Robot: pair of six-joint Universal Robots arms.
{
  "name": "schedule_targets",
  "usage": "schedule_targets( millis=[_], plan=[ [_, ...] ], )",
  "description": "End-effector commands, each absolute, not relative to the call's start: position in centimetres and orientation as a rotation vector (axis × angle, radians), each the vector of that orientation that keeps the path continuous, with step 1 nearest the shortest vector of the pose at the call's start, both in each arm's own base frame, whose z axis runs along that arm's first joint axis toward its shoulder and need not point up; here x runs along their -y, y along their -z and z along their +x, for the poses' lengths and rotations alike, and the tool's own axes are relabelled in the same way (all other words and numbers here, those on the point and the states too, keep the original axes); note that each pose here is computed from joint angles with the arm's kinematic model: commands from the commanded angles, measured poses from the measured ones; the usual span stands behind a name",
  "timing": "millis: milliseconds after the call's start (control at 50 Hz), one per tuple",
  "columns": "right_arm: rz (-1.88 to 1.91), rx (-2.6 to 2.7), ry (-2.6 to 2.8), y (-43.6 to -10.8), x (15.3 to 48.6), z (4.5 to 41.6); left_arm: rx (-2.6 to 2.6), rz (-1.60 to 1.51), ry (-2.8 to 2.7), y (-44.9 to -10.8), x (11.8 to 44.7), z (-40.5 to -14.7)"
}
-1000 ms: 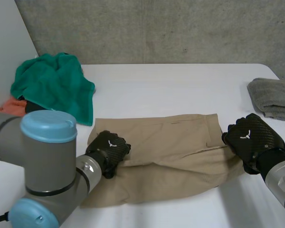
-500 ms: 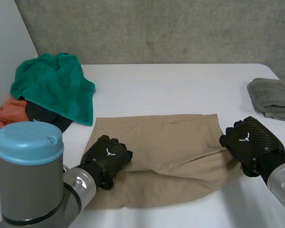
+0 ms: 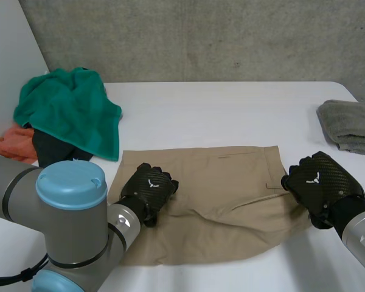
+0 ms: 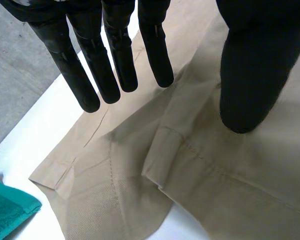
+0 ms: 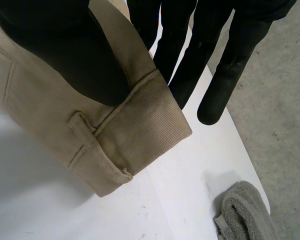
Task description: Fold the laundry.
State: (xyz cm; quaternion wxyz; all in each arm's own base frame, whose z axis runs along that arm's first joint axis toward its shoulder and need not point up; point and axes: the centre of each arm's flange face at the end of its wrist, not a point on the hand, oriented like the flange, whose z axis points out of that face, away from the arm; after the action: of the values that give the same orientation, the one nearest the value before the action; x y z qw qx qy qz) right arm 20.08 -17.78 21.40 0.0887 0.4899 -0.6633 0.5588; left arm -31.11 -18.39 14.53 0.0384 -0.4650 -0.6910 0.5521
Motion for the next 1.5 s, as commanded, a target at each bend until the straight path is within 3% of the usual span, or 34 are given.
schedule_targets(
  millis=[20, 240, 300, 400, 480, 560, 640, 760, 860, 940, 1120, 1500],
  plan=[
    [1.46, 1.978, -1.661, -21.2, 17.7, 20.1, 2.143, -1.429, -1.675, -13.8, 18.7, -31.0],
    [1.449, 1.977, -1.656, -21.3, 17.9, 20.0, 2.194, -1.427, -1.656, -13.3, 19.1, -30.7],
    [1.442, 1.954, -1.656, -22.0, 17.9, 19.8, 2.182, -1.361, -1.787, -17.0, 18.6, -29.9],
    [1.43, 1.949, -1.613, -23.6, 17.0, 18.8, 2.084, -1.314, -1.91, -23.8, 14.4, -28.0],
    [1.444, 1.975, -1.486, -24.7, 16.6, 17.4, 2.084, -1.377, -1.839, -26.3, 10.8, -26.1],
    [1.469, 1.961, -1.399, -25.7, 16.3, 16.4, 2.151, -1.494, -1.659, -27.1, 7.7, -24.3],
    [1.508, 1.921, -1.424, -26.5, 16.6, 16.4, 2.134, -1.562, -1.578, -27.4, 6.0, -24.3],
    [1.557, 1.962, -1.518, -25.7, 18.0, 17.2, 2.11, -1.549, -1.634, -25.6, 8.3, -26.5],
    [1.519, 2.064, -1.575, -23.0, 21.5, 18.2, 2.147, -1.415, -1.784, -23.3, 14.5, -28.9],
    [1.476, 2.082, -1.602, -22.0, 23.4, 19.4, 2.244, -1.382, -1.761, -20.9, 18.4, -29.4],
    [1.427, 2.011, -1.627, -22.4, 24.4, 20.5, 2.201, -1.429, -1.73, -21.2, 17.3, -30.4],
    [1.448, 2.077, -1.584, -20.4, 23.5, 20.3, 2.252, -1.451, -1.66, -20.1, 16.7, -29.5]
  ],
)
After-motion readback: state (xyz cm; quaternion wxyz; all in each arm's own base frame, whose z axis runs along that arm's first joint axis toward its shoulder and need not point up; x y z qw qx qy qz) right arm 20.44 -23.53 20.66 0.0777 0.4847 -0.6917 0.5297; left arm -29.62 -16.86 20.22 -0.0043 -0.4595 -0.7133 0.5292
